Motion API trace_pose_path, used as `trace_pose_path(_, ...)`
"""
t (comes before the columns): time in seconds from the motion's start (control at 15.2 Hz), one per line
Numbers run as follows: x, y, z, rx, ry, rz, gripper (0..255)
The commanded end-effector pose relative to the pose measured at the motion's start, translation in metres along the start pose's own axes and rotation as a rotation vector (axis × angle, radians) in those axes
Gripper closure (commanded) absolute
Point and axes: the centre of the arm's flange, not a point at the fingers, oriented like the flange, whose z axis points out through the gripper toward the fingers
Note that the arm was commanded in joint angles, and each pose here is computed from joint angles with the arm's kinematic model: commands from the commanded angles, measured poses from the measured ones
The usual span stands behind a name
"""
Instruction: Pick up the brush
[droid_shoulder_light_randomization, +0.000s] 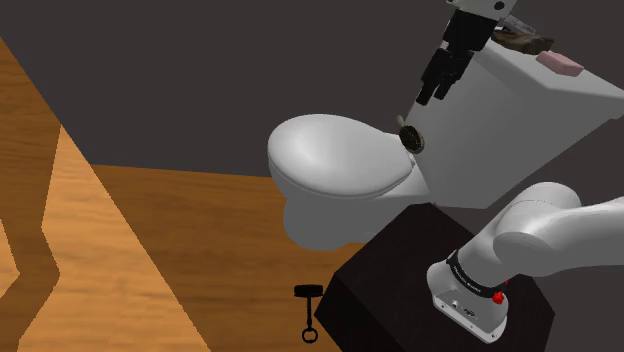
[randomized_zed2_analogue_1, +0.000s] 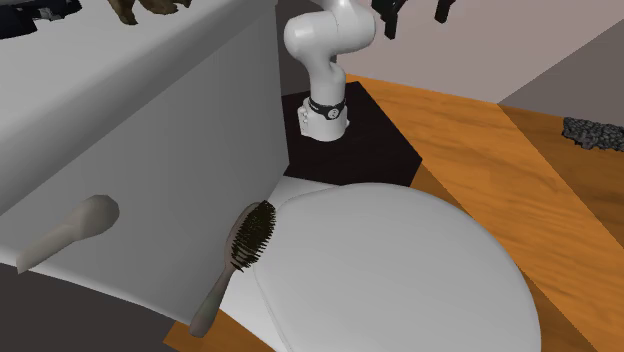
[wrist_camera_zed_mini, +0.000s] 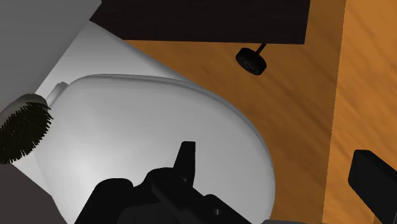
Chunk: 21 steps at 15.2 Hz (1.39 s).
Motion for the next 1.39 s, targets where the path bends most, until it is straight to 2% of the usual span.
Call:
trace_pose_path(0.0, 0.0, 0.0, 0.0, 0.0, 0.0, 0.0, 0)
trace_pose_path(0.66, 0.097, 0.036, 0.084, -0.217, -0.094, 0.212, 0)
trace_pose_path(1.32, 0.175, 0.109, 0.165, -0.435, -0.187, 0.425, 0)
